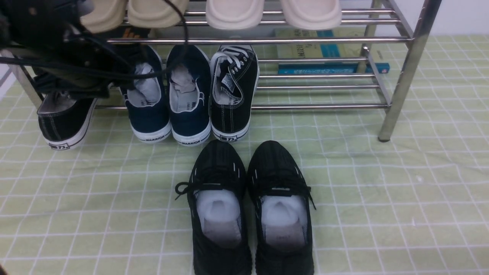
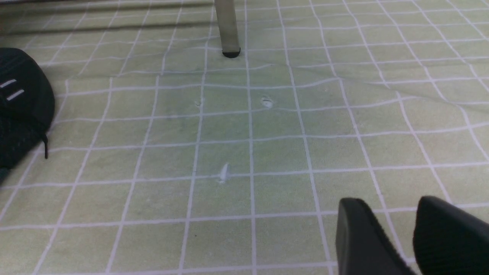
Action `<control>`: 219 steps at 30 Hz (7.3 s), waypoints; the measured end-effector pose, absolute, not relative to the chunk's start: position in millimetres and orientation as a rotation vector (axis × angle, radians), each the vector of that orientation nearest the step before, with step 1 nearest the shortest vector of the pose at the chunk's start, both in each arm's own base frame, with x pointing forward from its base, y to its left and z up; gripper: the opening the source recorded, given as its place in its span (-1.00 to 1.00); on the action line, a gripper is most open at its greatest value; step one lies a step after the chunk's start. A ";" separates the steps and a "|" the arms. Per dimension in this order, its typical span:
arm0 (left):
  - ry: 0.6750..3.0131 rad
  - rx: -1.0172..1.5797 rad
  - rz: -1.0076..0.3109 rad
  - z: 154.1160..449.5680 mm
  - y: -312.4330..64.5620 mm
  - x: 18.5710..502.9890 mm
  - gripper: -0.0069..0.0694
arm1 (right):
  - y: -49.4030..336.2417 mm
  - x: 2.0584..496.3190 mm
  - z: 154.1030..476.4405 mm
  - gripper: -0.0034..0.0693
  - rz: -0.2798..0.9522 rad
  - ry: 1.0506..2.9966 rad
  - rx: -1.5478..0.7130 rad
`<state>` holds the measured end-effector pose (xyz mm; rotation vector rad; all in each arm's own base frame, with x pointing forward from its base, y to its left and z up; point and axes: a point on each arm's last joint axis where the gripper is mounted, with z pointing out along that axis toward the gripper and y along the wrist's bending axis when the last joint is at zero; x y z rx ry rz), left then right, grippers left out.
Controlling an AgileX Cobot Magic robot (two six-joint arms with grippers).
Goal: Take the shoes off the shelf with your hand from the green coffee tablecloth.
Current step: 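Grasp the leftmost shoe on the bottom shelf of the shoe rack with the left gripper, then set the held shoe down on the floor in front of the rack with the left gripper, then grasp a shoe standing on the lower shelf of the shoe rack with the left gripper, then set the held shoe down on the floor in front of the rack with the left gripper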
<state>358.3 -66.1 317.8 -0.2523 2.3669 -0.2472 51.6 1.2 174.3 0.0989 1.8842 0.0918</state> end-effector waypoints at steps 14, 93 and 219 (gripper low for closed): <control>2.402 -0.229 -0.171 268.5 -68.8 390.2 0.15 | 1.2 51.6 174.3 -0.25 0.092 1.884 0.099; 2.445 -0.244 0.047 224.3 -50.7 208.4 -0.72 | 1.2 51.6 174.3 -0.25 0.092 1.884 0.099; 2.461 -0.364 -0.146 344.8 -90.5 314.8 -0.75 | 1.2 51.6 174.0 -0.25 0.091 1.885 0.099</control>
